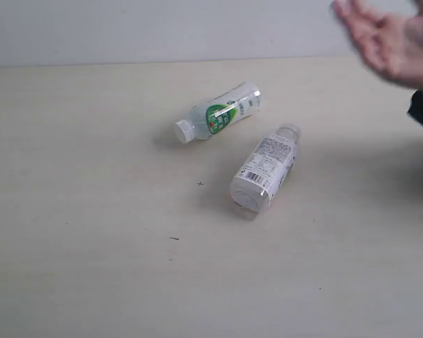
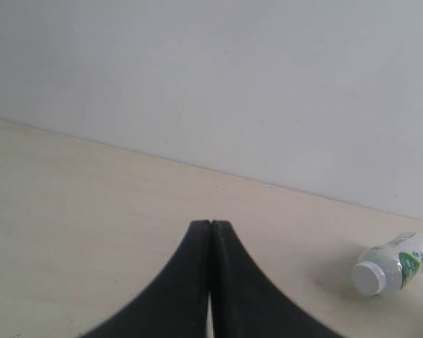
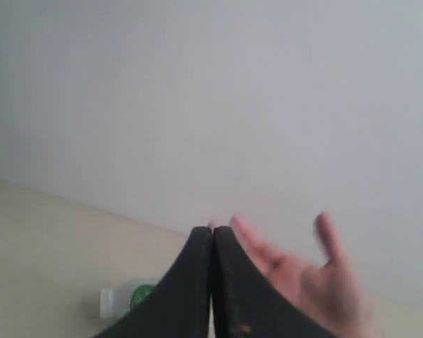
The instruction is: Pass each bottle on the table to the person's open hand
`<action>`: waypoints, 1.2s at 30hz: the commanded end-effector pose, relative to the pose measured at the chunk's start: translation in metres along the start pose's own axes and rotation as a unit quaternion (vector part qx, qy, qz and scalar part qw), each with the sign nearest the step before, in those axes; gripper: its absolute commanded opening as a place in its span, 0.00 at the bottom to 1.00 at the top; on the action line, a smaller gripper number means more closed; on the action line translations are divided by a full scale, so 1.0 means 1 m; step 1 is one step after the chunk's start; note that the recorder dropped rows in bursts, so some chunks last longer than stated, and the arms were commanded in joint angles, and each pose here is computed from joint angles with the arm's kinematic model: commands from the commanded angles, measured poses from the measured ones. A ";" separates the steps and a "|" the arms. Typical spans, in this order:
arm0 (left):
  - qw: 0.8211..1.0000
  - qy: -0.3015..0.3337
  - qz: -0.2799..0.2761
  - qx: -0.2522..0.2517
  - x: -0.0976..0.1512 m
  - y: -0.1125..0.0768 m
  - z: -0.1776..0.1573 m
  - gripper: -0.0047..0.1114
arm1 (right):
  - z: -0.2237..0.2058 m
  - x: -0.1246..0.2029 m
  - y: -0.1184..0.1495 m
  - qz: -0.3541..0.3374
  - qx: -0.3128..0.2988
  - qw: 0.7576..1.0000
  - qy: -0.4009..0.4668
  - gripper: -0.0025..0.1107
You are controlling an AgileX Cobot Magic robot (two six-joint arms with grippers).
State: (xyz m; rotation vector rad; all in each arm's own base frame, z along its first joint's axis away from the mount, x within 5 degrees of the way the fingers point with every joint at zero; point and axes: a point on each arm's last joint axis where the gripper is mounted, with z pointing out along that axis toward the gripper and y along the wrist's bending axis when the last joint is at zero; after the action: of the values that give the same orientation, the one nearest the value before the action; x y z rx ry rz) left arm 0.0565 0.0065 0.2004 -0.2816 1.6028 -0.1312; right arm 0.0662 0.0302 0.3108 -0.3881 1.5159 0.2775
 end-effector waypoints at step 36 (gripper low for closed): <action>1.000 -0.004 0.001 0.000 -0.001 0.000 -0.001 0.04 | -0.018 0.061 0.014 0.198 -0.046 0.978 0.044 0.02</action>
State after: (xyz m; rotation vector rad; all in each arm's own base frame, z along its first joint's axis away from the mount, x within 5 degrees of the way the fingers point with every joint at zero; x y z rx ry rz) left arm 0.0565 0.0065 0.2004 -0.2816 1.6028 -0.1312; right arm 0.0468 0.0322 0.2469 -0.1972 1.6861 0.6317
